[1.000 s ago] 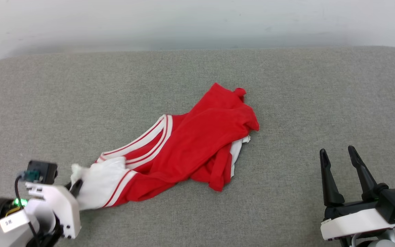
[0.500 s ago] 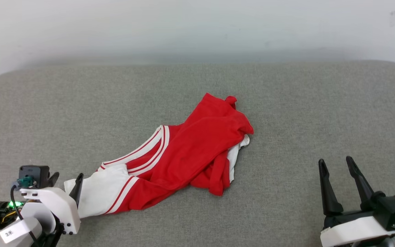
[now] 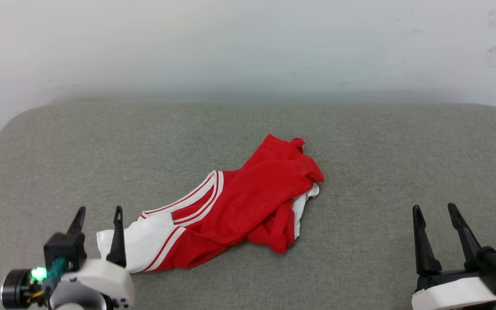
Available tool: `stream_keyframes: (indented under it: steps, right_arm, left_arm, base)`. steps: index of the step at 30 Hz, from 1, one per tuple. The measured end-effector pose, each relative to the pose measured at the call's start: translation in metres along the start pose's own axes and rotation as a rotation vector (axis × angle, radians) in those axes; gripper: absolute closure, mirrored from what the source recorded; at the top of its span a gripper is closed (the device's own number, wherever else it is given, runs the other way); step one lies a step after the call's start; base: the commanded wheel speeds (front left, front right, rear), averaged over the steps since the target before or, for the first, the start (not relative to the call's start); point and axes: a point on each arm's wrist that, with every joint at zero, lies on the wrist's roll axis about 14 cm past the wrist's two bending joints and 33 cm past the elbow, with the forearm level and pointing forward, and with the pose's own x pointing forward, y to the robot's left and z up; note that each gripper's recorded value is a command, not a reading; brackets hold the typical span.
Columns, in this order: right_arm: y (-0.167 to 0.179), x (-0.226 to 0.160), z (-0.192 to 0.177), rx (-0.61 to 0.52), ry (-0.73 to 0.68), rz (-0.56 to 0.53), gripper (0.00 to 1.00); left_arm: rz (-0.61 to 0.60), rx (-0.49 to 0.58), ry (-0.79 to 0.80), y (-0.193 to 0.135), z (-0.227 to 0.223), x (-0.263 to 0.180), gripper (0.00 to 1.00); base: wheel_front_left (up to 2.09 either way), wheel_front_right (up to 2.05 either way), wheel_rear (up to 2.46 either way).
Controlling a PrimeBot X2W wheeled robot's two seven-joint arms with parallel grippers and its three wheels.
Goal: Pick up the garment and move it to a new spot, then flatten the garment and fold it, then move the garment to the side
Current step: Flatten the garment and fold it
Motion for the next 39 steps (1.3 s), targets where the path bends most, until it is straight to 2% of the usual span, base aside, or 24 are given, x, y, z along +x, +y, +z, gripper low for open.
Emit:
stream_keyframes:
  steps: [4, 10, 14, 17, 19, 23, 26, 33, 39]
  right_arm:
    - [0.006, 0.009, 0.014, -0.028, -0.044, 0.023, 0.0]
    - [0.026, 0.05, 0.063, -0.076, -0.205, 0.093, 0.0]
    - [0.048, 0.083, 0.085, -0.138, -0.268, 0.208, 0.0]
    - [0.075, 0.111, 0.082, -0.172, -0.209, 0.323, 0.0]
    - [0.095, 0.129, 0.073, -0.198, -0.121, 0.403, 0.0]
    - [0.125, 0.15, 0.029, -0.291, 0.144, 0.547, 0.0]
    - [0.135, 0.155, -0.008, -0.371, 0.355, 0.627, 0.0]
    - [0.13, 0.161, -0.082, -0.509, 0.764, 0.709, 0.0]
    - [0.13, 0.166, -0.134, -0.572, 0.962, 0.74, 0.0]
  left_arm:
    - [0.033, 0.008, -0.059, 0.0, 0.008, -0.016, 0.0]
    - [0.082, 0.003, -0.12, 0.004, 0.019, -0.026, 0.0]
    - [0.099, -0.004, -0.127, 0.005, 0.017, -0.029, 0.0]
    - [0.111, -0.01, -0.122, 0.007, 0.013, -0.029, 0.0]
    - [0.117, -0.006, -0.116, 0.008, 0.01, -0.028, 0.0]
    - [0.136, -0.007, -0.115, 0.012, 0.008, -0.022, 0.0]
    - [0.149, -0.007, -0.103, 0.013, 0.003, -0.019, 0.0]
    - [0.178, -0.013, -0.076, 0.016, -0.009, -0.004, 0.0]
    - [0.197, -0.017, -0.056, 0.016, -0.018, 0.008, 0.0]
  base:
    - [0.0, 0.0, 0.0]
    - [0.0, 0.0, 0.0]
    - [0.0, 0.0, 0.0]
    - [0.0, 0.0, 0.0]
    - [0.0, 0.0, 0.0]
    - [0.0, 0.0, 0.0]
    - [0.0, 0.0, 0.0]
    - [0.0, 0.0, 0.0]
    - [0.0, 0.0, 0.0]
